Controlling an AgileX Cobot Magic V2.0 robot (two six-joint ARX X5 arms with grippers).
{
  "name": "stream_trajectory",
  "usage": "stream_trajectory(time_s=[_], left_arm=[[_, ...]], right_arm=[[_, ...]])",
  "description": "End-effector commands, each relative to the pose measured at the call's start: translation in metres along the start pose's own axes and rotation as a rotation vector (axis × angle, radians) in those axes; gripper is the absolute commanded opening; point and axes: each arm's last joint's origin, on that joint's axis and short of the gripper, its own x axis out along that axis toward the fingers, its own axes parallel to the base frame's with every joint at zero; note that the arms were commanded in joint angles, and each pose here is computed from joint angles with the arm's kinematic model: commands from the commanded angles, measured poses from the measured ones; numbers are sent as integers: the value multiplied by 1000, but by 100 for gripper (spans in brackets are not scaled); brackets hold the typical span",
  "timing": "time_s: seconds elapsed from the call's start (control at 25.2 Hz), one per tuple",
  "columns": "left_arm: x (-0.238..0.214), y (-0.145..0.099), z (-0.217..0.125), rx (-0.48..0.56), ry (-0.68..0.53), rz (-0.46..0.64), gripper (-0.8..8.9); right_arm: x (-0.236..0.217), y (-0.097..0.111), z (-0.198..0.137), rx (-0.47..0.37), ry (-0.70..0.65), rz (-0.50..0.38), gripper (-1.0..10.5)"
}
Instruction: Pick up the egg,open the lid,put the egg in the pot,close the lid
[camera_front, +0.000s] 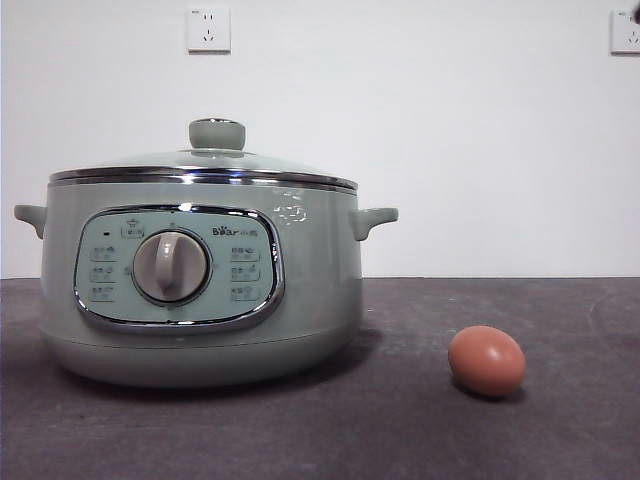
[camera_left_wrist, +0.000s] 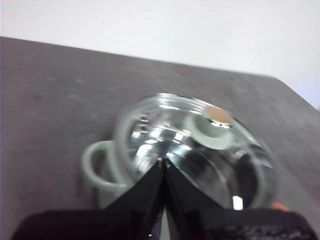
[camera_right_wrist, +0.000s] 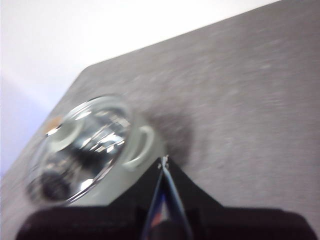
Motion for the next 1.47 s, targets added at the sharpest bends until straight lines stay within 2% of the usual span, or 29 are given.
stream_trajectory(time_s=[0.04,0.16,0.24,0.36,0.44,0.63,0.87,1.07,1.23,1.35,1.47], left_arm=[[7,-3,11,26,51,-75,-4],[15,-5,22,17,99,-140,2],[20,-5,27,25,120,-172,47],[28,-4,32,14,143,-184,256],[31,-3,33,9,154,-180,329],[34,-3,34,3,156,-177,356],[34,-4,38,13,120,-188,354],[35,-6,39,23,112,-203,353],[35,-7,40,17,98,-212,350],[35,-7,41,16,93,-213,350],[35,-7,41,16,93,-213,350]], right_arm=[[7,2,9,-35,59,85,1],[15,1,14,-38,111,137,3],[20,-1,17,-30,132,151,53],[26,-3,18,-25,143,143,323],[29,-4,17,-20,154,143,441],[33,-1,15,-18,177,148,441],[47,13,4,-69,241,13,441],[70,28,-14,-146,367,-84,437],[108,42,-44,-241,524,-157,436],[137,40,-66,-286,613,-221,436],[160,33,-83,-287,678,-246,435]])
